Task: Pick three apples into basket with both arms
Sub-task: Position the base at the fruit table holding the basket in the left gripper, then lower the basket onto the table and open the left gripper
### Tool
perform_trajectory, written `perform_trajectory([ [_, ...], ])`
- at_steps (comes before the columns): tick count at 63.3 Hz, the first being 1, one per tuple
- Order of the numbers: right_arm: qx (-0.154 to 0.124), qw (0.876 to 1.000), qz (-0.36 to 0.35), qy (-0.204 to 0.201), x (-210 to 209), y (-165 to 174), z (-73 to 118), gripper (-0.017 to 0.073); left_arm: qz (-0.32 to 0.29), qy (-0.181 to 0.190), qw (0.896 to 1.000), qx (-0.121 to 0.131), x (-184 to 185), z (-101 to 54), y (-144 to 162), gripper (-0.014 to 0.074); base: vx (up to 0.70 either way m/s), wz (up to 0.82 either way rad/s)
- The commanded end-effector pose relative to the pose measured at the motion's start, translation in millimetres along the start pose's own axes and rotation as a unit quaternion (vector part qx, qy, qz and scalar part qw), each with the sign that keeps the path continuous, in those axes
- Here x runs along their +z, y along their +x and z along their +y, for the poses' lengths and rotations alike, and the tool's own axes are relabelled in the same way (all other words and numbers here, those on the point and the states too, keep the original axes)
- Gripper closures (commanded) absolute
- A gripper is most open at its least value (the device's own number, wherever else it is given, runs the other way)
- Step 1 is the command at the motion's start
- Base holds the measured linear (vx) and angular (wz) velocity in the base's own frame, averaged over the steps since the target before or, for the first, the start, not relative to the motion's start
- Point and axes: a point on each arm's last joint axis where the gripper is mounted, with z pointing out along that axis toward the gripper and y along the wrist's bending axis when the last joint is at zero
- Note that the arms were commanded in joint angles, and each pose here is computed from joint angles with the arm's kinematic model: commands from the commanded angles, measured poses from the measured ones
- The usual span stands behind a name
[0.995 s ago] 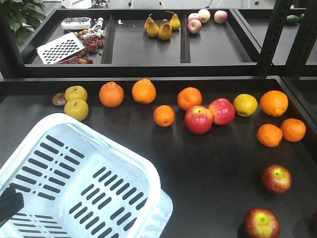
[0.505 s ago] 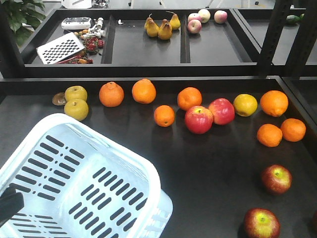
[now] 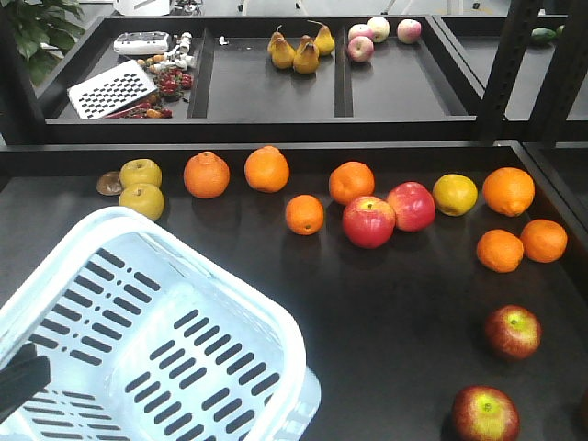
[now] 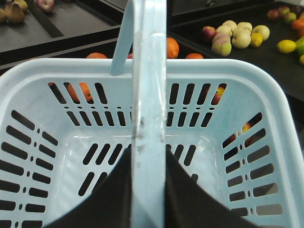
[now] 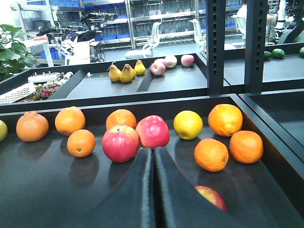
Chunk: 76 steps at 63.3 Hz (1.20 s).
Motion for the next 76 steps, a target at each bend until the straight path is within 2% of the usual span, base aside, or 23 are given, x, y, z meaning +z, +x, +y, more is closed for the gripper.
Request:
perform_trajectory([
  [1, -0.010, 0.999, -0.033, 0.003, 0, -2, -0.5, 0.0564, -0.045, -0.002, 0.999, 0.015, -1, 0.7, -34, 0.0600, 0.00, 0.00],
  [10, -0.010, 0.999, -0.033, 0.003, 0, -2, -0.5, 0.0564, -0.030, 0.001, 0.999, 0.036, 16, 7.8, -64, 0.0600, 0.00, 0.00],
  [19, -0.010, 0.999, -0.033, 0.003, 0, -2, -0.5, 0.0564, 0.004, 0.011, 0.997, 0.077, 47, 19.5, -90, 0.0600, 0.00, 0.00],
  [28, -0.010, 0.999, -0.033, 0.003, 0, -2, -0.5, 0.0564, 0.050, 0.045, 0.993, 0.095, 91, 33.3, -110, 0.0600, 0.00, 0.00],
  [38, -0.010, 0.999, -0.033, 0.003, 0, -2, -0.5, 0.0564, 0.062, 0.110, 0.985, 0.121, 137, 42.9, -128, 0.0600, 0.00, 0.00],
  [46, -0.010, 0.999, -0.033, 0.003, 0, -2, -0.5, 0.0564, 0.069, 0.165, 0.974, 0.143, 174, 50.5, -135, 0.0600, 0.00, 0.00],
  [53, -0.010, 0.999, -0.033, 0.003, 0, -2, -0.5, 0.0564, 0.091, 0.210, 0.962, 0.149, 205, 53.3, -134, 0.0600, 0.00, 0.00],
  [64, -0.010, 0.999, -0.033, 0.003, 0, -2, -0.5, 0.0564, 0.113, 0.243, 0.952, 0.151, 249, 52.3, -127, 0.0600, 0.00, 0.00],
  [76, -0.010, 0.999, -0.033, 0.003, 0, -2, -0.5, 0.0564, 0.116, 0.273, 0.936, 0.189, 286, 45.2, -119, 0.0600, 0.00, 0.00],
])
